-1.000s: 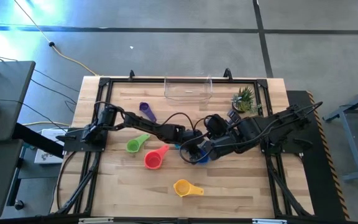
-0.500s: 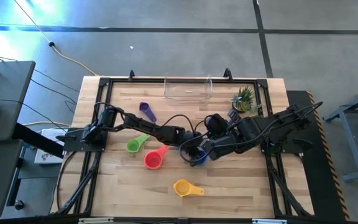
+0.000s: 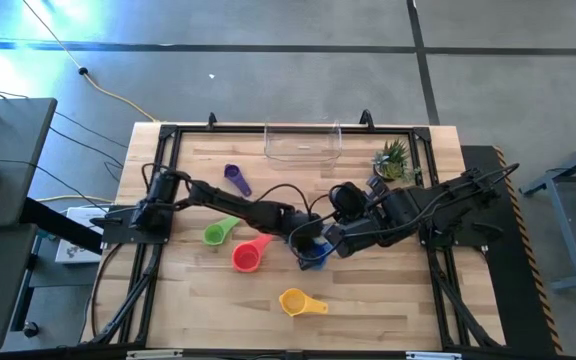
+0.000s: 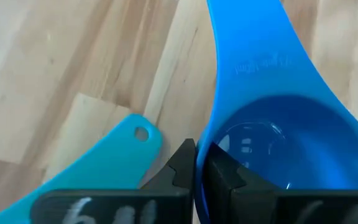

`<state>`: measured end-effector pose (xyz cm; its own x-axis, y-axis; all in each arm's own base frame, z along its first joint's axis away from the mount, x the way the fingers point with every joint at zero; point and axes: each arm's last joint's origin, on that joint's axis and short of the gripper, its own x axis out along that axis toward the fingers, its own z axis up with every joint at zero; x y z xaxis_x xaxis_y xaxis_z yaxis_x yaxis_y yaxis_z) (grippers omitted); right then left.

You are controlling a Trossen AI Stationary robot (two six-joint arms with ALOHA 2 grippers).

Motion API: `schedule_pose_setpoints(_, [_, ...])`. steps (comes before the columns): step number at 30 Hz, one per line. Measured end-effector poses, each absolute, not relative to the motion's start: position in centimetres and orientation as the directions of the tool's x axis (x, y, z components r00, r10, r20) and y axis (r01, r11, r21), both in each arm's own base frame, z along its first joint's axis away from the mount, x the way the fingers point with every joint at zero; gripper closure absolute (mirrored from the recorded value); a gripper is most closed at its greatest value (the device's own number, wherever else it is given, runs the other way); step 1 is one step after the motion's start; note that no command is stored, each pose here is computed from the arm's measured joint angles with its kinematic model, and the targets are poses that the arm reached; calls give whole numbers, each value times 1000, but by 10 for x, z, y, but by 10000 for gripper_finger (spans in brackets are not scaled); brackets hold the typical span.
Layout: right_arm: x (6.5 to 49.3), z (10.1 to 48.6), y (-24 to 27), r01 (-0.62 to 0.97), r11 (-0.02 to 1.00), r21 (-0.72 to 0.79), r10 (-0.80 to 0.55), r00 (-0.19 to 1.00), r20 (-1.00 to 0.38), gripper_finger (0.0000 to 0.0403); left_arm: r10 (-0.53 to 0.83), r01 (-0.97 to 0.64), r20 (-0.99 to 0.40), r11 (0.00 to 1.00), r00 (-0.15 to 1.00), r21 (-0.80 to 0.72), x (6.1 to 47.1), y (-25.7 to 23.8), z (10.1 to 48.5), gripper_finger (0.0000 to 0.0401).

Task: Nest measuring cups in basket
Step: Stack the blue measuring cup on top of the red measuring cup

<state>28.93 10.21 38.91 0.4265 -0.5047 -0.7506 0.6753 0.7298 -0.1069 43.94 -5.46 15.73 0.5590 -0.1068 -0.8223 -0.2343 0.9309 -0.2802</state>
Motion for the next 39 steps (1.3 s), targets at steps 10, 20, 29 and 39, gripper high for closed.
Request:
schedule_pose_setpoints(10, [288,389,102,674,728,-123,-511,416,-752,313,-29,-324,-883,924,469,-202,399,-58,215,394])
schedule_pose_setpoints(20, [287,388,101,672,728,-135,-515,406,-755,313,138,-432,-941,902,307,-9,345,-76,249,394])
schedule_pose_setpoints(29, [287,388,101,672,728,-137,-516,405,-755,313,177,-572,-946,820,271,-10,289,-90,234,394])
schedule_pose_setpoints(39, [287,388,101,672,728,-137,-516,404,-755,313,190,-600,-953,800,235,12,263,-94,211,393])
